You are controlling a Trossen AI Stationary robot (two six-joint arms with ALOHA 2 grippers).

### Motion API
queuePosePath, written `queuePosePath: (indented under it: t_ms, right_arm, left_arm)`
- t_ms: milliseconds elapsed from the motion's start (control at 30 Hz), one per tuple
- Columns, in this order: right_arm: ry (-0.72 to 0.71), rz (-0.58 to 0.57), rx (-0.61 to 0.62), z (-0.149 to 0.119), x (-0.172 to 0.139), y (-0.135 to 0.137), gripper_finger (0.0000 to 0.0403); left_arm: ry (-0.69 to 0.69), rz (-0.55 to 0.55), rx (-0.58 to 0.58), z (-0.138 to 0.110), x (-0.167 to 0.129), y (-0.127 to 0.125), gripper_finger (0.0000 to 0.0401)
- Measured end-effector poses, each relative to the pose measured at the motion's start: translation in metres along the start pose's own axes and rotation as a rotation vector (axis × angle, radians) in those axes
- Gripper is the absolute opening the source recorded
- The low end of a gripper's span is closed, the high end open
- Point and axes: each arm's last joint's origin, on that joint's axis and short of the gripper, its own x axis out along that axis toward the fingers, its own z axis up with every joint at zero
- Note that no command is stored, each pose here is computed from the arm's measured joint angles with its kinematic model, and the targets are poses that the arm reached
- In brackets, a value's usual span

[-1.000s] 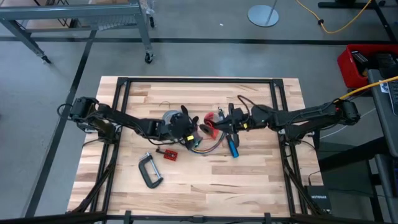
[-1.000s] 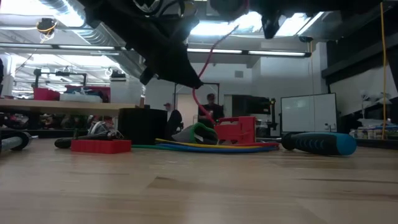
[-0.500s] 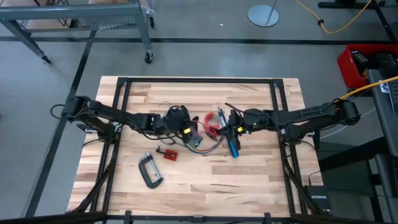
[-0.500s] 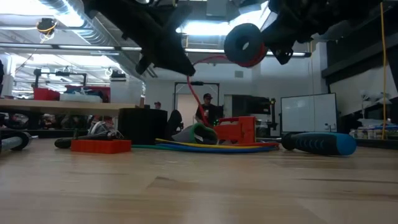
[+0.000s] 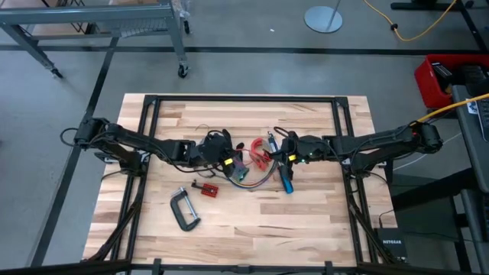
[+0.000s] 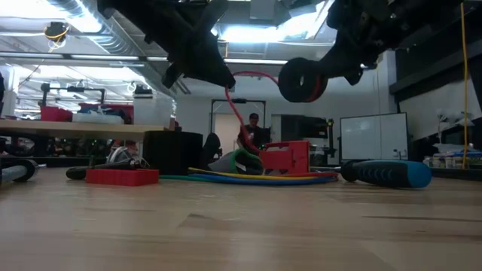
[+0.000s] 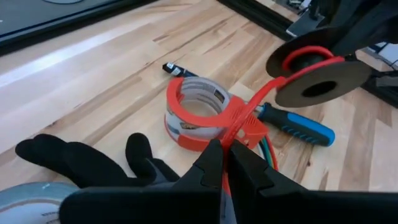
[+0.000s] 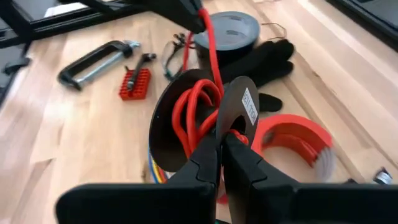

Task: Coil cords
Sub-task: Coil the red wire cable onto the black spool

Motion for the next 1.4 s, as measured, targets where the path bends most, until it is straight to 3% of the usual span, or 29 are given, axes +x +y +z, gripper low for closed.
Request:
queuePosePath:
  t_ms: [467,733,1100,1400]
  right_arm:
    - [-0.022,-0.081,0.072,0.000,0.000,-0.002,0.0011]
    - [-0.135,-0.076,0.092,0.011,-0.001,-0.001,0.0011]
    - [-0.194,-0.190,0.110,0.015,-0.001,-0.006,0.0011]
    - [-0.283,-0.178,0.154,0.027,-0.001,-0.019,0.0010]
  left_arm:
    - [-0.208,-0.138,-0.125,0.024,-0.002,-0.011,0.0001]
    - [-0.239,-0.217,-0.171,0.029,-0.005,-0.015,0.0001]
    - [-0.309,-0.310,-0.193,0.031,-0.011,-0.030,0.0000]
    - [-0.305,-0.344,-0.195,0.025,0.006,-0.043,0.0000]
